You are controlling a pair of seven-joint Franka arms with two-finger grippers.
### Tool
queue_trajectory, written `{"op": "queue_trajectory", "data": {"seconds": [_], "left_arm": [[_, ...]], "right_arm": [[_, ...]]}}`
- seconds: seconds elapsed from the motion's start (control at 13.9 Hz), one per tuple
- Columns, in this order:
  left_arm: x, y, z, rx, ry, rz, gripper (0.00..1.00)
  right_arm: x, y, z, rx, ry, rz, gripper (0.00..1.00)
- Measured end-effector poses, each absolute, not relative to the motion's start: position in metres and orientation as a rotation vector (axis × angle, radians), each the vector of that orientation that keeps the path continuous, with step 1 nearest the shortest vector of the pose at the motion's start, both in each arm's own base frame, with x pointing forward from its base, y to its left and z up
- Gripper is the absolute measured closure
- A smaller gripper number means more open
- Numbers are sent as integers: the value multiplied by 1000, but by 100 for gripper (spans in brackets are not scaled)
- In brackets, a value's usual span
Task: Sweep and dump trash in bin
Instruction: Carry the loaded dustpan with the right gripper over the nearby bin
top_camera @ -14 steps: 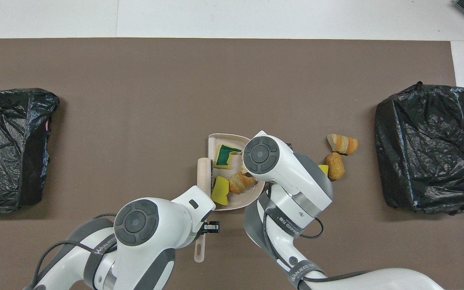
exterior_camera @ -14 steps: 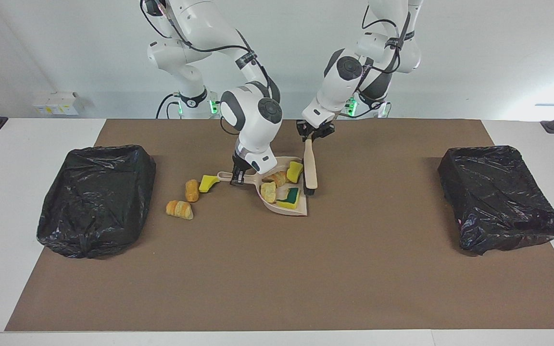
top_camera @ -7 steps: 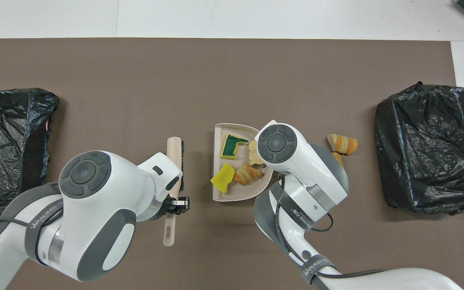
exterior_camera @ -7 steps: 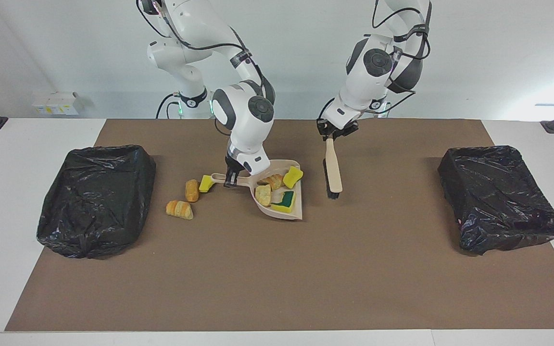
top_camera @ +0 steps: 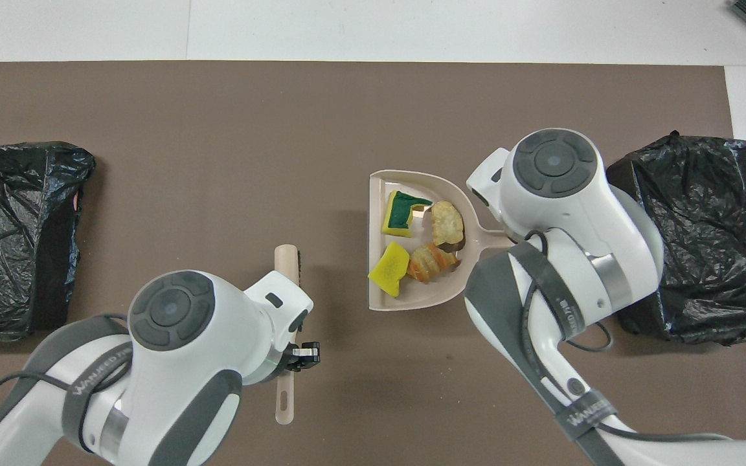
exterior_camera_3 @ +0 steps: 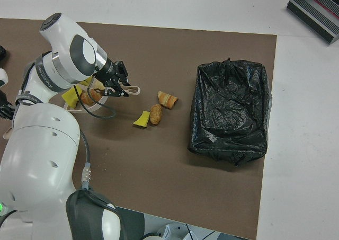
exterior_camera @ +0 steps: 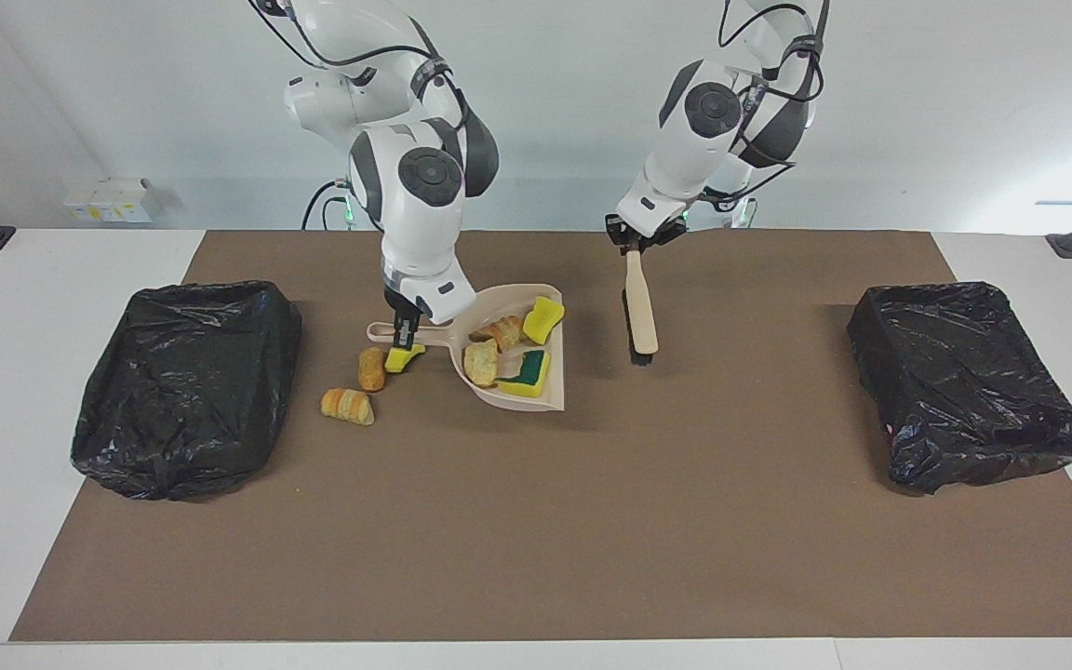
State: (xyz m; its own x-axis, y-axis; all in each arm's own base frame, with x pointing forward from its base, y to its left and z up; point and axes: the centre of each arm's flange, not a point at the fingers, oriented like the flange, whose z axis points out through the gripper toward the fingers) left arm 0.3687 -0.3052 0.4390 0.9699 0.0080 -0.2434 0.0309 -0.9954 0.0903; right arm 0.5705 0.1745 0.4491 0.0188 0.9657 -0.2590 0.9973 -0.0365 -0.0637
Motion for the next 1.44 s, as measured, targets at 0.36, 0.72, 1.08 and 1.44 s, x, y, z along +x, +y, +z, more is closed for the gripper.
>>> {"op": "queue_trajectory", "data": {"seconds": [0.36,0.72,1.08,1.44], "left_arm": [[308,-371,403,3033,40,-283,74],[292,-401,373,3020,73,-234,74],[287,-399,356,3038,80,-254,74],[287,-400,348,3033,82,-238,66]], "right_arm": [[586,103,496,2125,2123,-362,68],[576,16,541,2244,1985,-336,68],[567,-100,549,2349,1742,-425,68],[543,-177,541,2290,1586,-523,68]]}}
